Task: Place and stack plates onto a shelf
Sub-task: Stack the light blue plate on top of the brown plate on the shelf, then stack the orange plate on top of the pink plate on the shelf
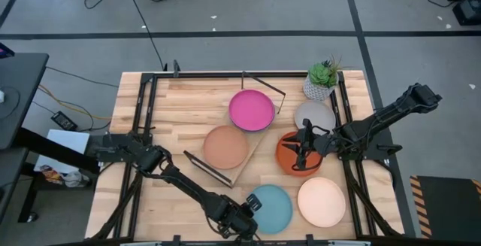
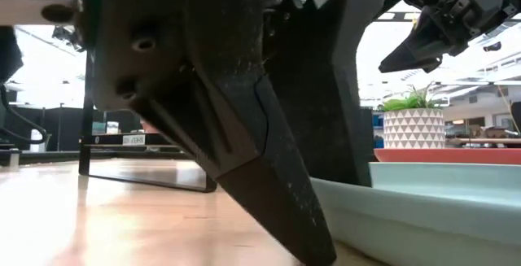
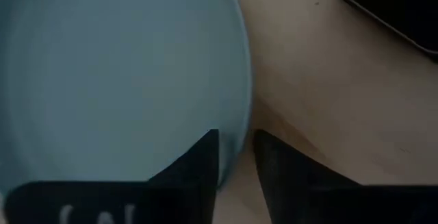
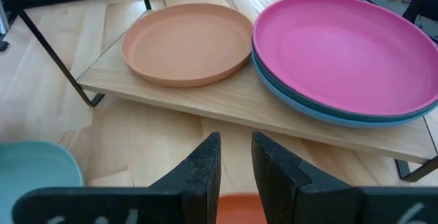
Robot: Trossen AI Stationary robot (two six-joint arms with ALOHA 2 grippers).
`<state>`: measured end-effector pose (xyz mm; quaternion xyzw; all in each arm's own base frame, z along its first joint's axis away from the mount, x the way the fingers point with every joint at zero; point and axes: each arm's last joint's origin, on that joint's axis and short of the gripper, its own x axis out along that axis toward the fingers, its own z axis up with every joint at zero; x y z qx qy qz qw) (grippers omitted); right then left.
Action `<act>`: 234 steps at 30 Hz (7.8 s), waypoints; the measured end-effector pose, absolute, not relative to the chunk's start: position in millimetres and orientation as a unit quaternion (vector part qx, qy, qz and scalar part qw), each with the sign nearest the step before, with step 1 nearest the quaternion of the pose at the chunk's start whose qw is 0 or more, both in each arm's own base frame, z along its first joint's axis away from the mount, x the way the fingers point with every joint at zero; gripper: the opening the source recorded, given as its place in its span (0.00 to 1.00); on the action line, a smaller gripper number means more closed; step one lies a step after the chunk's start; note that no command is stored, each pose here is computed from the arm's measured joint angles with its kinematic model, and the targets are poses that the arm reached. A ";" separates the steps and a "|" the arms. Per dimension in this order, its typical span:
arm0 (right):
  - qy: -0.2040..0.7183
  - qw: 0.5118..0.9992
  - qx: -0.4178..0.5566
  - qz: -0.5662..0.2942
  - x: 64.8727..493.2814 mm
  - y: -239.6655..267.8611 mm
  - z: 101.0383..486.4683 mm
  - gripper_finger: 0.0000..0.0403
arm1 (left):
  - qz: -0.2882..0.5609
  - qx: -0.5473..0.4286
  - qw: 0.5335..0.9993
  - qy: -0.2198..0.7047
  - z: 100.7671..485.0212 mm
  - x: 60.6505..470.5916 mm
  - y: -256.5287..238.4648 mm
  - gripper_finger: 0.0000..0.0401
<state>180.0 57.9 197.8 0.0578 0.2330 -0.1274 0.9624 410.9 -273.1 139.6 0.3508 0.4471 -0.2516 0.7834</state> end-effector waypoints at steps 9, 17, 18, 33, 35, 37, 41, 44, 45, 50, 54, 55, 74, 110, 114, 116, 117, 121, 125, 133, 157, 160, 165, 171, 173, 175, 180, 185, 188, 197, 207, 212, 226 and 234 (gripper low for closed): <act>0.233 0.963 0.058 -0.126 180.0 58.0 197.9 0.22 | -0.270 0.376 0.767 0.444 143.9 408.1 -272.1 0.04; 0.233 0.963 0.058 -0.126 180.0 58.0 197.8 0.22 | -0.212 0.293 0.847 0.389 230.5 406.6 -260.0 0.04; 0.233 0.963 0.058 -0.126 180.0 58.0 197.8 0.22 | -0.194 0.270 0.859 0.388 242.2 406.5 -253.8 0.04; 0.230 0.962 0.052 -0.134 180.0 57.4 198.0 0.22 | 0.113 -0.103 0.879 0.451 320.9 413.0 -123.1 0.05; 0.230 0.962 0.052 -0.134 180.0 57.4 198.0 0.22 | 0.124 -0.148 0.855 0.481 317.2 412.9 -107.9 0.05; 0.230 0.962 0.054 -0.134 180.0 57.4 198.0 0.22 | 0.131 -0.175 0.838 0.500 314.0 412.6 -99.8 0.05; 0.233 0.962 0.052 -0.135 179.7 57.3 197.5 0.22 | 0.140 -0.214 0.810 0.528 312.0 408.5 -94.6 0.05; 0.233 0.962 0.050 -0.134 179.7 57.3 197.6 0.22 | 0.151 -0.227 0.797 0.539 310.9 405.6 -95.3 0.05; 0.233 0.962 0.050 -0.134 179.8 57.3 197.6 0.22 | 0.153 -0.228 0.794 0.542 310.2 404.6 -96.4 0.05; 0.232 0.962 0.054 -0.135 179.8 57.3 197.6 0.22 | 0.173 -0.214 0.782 0.559 293.9 409.9 -100.0 0.05; 0.229 0.962 0.055 -0.134 180.1 57.5 198.1 0.22 | 0.178 -0.185 0.776 0.576 278.8 415.4 -99.8 0.05; 0.230 0.962 0.055 -0.134 180.0 57.5 198.1 0.22 | 0.178 -0.180 0.775 0.579 275.4 416.9 -99.5 0.05; 0.255 0.959 0.097 -0.075 178.3 64.2 195.9 0.22 | 0.168 0.073 0.865 0.467 320.6 397.3 -151.1 0.31; 0.204 0.974 -0.018 -0.096 320.9 60.7 163.9 0.21 | 0.126 0.146 0.956 0.221 330.1 272.3 -74.8 0.07; 0.223 0.969 -0.018 -0.105 336.7 56.1 148.9 0.21 | 0.098 0.166 0.958 0.213 322.4 259.1 -63.2 0.07; 0.231 0.968 -0.014 -0.099 343.4 55.0 141.7 0.21 | 0.087 0.179 0.953 0.227 314.7 251.0 -59.0 0.07; 0.237 0.967 -0.015 -0.095 346.1 55.0 138.9 0.21 | 0.084 0.173 0.959 0.209 316.4 252.0 -57.5 0.07; 0.227 0.968 -0.029 -0.098 354.6 55.2 146.1 0.21 | 0.079 0.164 0.965 0.190 315.1 248.3 -54.3 0.07; 0.202 0.975 -0.045 -0.085 352.2 60.2 178.5 0.21 | 0.073 0.166 0.965 0.190 317.0 244.1 -57.1 0.07; 0.377 0.925 0.025 -0.044 312.1 72.2 185.1 0.21 | 0.065 0.166 0.963 0.202 317.9 233.6 -63.8 0.07; 0.554 0.799 0.114 -0.204 252.7 124.1 162.7 0.45 | 0.070 0.148 0.964 0.209 315.9 233.3 -63.6 0.07; 0.562 0.792 0.131 -0.202 249.2 123.5 154.5 0.44 | 0.070 0.148 0.964 0.209 316.0 233.3 -63.6 0.07; 0.580 0.778 0.129 -0.202 248.5 123.9 141.3 0.38 | 0.070 0.148 0.964 0.209 316.0 233.4 -63.6 0.07; 0.586 0.775 0.129 -0.198 248.2 123.9 140.8 0.16 | 0.069 0.148 0.965 0.208 316.2 233.2 -64.2 0.07; 0.588 0.774 0.136 -0.192 249.3 123.7 143.8 0.07 | 0.065 0.148 0.965 0.207 316.3 232.6 -66.3 0.07; 0.594 0.771 0.140 -0.181 251.0 123.7 149.4 0.04 | 0.055 0.149 0.966 0.202 318.1 229.1 -70.3 0.07; 0.606 0.772 0.109 -0.159 261.1 129.5 182.3 0.03 | 0.032 0.143 0.974 0.173 327.2 220.6 -79.1 0.07; 0.559 0.816 0.018 -0.144 278.2 135.0 225.0 0.03 | 0.022 0.132 0.978 0.157 333.2 212.8 -82.4 0.07; 0.529 0.839 -0.040 -0.117 292.0 128.9 241.7 0.03 | 0.021 0.125 0.980 0.150 334.8 212.6 -83.1 0.07; 0.497 0.857 -0.067 -0.117 318.1 95.7 279.3 0.03 | 0.011 0.078 0.987 0.143 336.0 212.3 -85.9 0.07; 0.466 0.864 -0.151 -0.122 361.1 20.9 271.3 0.03 | 0.088 0.097 0.981 0.143 335.9 213.3 -77.7 0.07; 0.498 0.850 -0.130 -0.115 377.4 -18.8 243.2 0.03 | 0.086 0.103 0.979 0.154 333.8 212.1 -78.2 0.07; 0.568 0.816 -0.039 -0.098 378.0 -19.3 212.2 0.07 | 0.085 0.113 0.971 0.192 326.1 208.7 -77.7 0.07; 0.563 0.819 -0.058 -0.094 373.3 -2.5 219.9 0.08 | 0.085 0.111 0.972 0.188 326.8 209.0 -77.8 0.07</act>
